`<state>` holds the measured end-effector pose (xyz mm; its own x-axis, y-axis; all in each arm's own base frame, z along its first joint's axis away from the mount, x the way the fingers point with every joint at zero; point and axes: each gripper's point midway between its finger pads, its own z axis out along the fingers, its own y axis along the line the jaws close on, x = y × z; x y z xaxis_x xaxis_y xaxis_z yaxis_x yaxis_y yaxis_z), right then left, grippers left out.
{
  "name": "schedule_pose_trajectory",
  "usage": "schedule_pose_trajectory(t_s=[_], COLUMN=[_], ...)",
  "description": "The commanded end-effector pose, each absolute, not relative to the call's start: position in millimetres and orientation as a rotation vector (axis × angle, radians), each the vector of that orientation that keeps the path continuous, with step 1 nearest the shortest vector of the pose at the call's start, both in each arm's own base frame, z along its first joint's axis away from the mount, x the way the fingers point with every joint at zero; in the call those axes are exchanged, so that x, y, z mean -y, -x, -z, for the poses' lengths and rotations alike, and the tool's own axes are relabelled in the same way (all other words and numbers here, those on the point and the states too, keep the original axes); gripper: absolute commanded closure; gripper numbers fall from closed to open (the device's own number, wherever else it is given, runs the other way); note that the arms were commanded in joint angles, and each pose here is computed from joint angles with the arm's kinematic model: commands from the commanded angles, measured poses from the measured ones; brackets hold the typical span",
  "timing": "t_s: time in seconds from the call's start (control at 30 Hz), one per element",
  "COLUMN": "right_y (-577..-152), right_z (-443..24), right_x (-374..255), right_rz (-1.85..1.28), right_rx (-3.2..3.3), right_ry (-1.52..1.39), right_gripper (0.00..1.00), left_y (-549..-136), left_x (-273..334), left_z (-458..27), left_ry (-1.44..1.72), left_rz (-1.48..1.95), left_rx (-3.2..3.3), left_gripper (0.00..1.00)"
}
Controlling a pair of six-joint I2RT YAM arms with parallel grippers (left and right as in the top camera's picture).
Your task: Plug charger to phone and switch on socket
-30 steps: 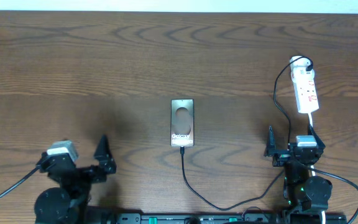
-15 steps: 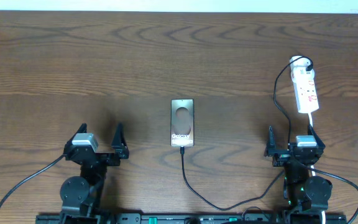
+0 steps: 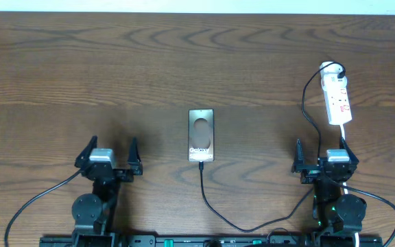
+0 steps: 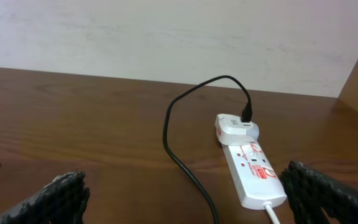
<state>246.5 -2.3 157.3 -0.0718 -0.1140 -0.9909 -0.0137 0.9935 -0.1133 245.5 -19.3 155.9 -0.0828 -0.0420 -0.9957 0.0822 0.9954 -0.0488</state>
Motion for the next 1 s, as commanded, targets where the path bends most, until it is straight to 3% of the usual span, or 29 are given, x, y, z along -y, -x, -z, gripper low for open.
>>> schedule_pose_trajectory(t_s=[0.0,0.97], right_y=[-246.1,-246.2], right_z=[-156.9,-156.6], right_x=[2.9,2.9], right_rz=[0.095,0.095], right_rx=[-1.642,-1.643], right_ry=[0.104,0.104], right_gripper=[0.01,0.01], left_y=[-242.7,-242.9], left_x=[24.2,24.2], left_z=[-137.9,-138.4], left_ry=[-0.116,-0.133], left_rz=[0.076,0.062], left_rx=[-1.717,-1.713], left_gripper=[0.02,0.02])
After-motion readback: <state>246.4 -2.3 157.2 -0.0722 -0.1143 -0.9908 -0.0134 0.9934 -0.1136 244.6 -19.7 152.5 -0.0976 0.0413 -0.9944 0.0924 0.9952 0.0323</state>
